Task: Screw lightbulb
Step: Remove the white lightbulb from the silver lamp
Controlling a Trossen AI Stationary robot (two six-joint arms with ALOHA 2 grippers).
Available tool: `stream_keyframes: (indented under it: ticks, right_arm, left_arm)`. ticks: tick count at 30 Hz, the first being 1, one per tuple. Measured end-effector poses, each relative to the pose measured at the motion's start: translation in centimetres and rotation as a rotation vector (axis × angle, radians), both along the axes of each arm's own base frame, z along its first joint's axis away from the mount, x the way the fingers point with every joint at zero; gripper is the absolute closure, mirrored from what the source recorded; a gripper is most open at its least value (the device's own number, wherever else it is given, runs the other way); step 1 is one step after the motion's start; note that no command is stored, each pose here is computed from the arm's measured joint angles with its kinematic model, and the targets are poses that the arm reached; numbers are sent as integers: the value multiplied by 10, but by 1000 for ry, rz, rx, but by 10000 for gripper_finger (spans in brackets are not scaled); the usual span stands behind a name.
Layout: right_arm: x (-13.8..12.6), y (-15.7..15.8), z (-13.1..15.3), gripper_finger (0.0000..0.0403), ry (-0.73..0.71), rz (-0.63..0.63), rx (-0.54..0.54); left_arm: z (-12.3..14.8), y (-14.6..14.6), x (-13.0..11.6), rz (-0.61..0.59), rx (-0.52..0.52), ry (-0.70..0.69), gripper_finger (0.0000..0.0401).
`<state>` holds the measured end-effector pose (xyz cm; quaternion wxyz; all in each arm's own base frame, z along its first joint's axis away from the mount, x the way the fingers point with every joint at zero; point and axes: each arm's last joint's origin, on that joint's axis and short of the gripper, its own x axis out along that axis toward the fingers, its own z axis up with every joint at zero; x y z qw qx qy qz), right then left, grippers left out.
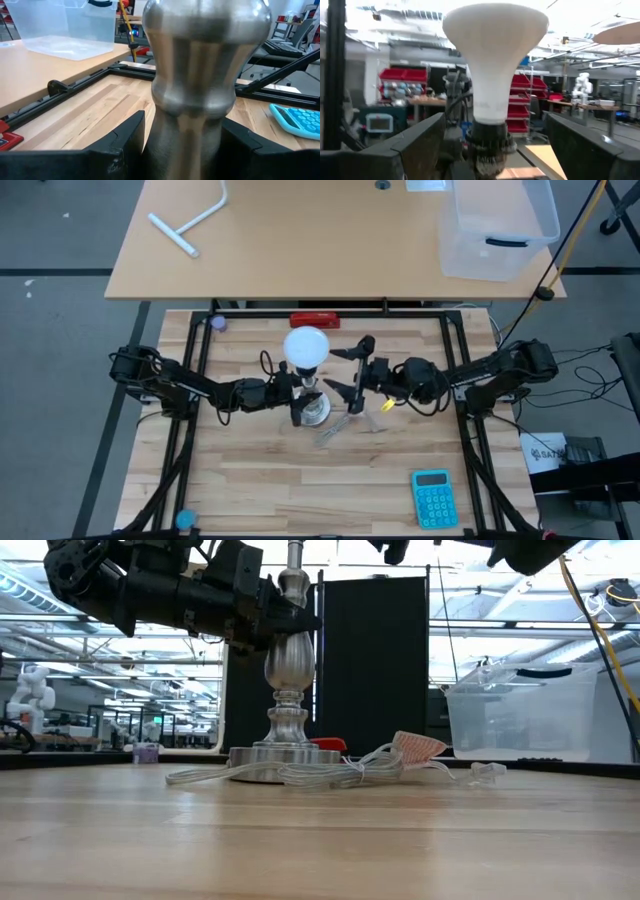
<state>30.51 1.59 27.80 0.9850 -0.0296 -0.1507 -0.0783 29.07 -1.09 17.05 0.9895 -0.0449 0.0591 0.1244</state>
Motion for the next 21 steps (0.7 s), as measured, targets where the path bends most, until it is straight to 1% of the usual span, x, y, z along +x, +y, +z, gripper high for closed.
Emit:
stream_keyframes:
  ticks: [5, 14, 21]
  right_arm:
    - [2, -1, 9, 67, -34, 38, 14]
    - [18, 0, 31, 67, 62, 43, 25]
    - [20, 0, 39, 67, 51, 47, 65]
  left_arm:
    - [0, 0, 0, -1, -1, 1, 211]
    - [0, 0, 0, -1, 0, 1, 211]
    - [0, 0, 0, -2, 1, 2, 211]
